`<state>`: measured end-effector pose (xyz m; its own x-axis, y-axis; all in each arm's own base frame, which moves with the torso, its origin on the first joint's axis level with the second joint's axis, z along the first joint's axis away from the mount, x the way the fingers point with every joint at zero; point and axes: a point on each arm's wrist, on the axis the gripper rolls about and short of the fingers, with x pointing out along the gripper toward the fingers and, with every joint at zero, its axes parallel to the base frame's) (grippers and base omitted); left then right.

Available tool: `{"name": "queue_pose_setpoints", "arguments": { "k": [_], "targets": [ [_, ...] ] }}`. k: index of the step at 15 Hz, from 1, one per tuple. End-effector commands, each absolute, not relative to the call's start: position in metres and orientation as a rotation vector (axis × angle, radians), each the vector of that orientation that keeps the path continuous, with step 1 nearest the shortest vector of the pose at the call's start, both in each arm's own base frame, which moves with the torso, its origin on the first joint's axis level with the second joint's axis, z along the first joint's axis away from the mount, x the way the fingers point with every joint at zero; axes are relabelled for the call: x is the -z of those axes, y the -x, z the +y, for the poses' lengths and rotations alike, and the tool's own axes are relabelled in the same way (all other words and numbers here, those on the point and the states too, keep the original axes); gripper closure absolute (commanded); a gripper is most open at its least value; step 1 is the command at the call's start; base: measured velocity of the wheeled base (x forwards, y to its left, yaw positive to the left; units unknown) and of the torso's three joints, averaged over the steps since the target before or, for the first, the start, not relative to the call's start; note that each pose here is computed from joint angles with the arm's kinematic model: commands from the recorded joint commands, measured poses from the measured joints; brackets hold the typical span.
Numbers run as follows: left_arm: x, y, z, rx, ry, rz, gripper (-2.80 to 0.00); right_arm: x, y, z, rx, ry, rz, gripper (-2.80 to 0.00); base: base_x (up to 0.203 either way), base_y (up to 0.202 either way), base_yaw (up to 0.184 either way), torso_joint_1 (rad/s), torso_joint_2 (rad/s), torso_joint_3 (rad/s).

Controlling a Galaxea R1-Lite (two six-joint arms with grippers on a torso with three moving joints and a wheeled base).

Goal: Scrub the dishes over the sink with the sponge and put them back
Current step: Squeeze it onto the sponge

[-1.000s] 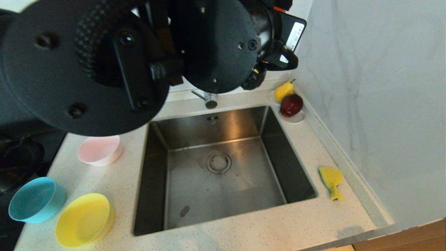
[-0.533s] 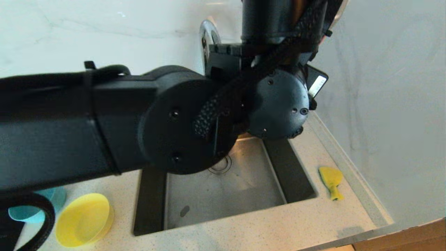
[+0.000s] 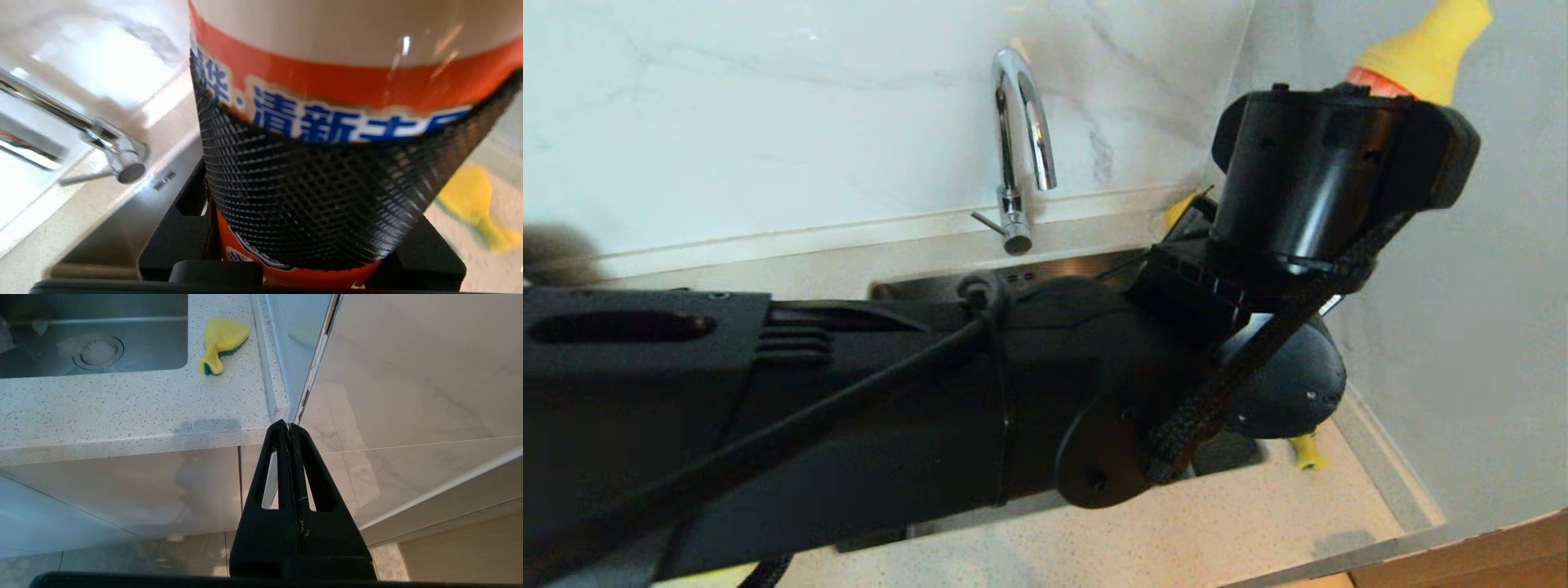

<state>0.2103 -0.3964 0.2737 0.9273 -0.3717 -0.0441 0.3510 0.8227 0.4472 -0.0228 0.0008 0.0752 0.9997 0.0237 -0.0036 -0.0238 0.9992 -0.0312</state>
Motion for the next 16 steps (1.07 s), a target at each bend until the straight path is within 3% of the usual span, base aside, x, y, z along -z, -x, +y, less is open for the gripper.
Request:
{"name": "queue_pose_setpoints", "arguments": {
  "k": [1, 16],
  "targets": [
    [-0.259, -0.212, -0.402, 0.387, -0.504, -0.02, 0.0, -0.075, 0.023, 0.001, -0.023, 0.032, 0.003, 0.0, 0.0, 0.0, 0.0, 0.0, 0.0, 0.0],
    [-0.153, -0.238, -0.43, 0.149, -0.752, 0.135, 0.0, -0.075, 0.023, 0.001, -0.025, 0.032, 0.003, 0.0, 0.0, 0.0, 0.0, 0.0, 0.0, 0.0]
  ]
}}
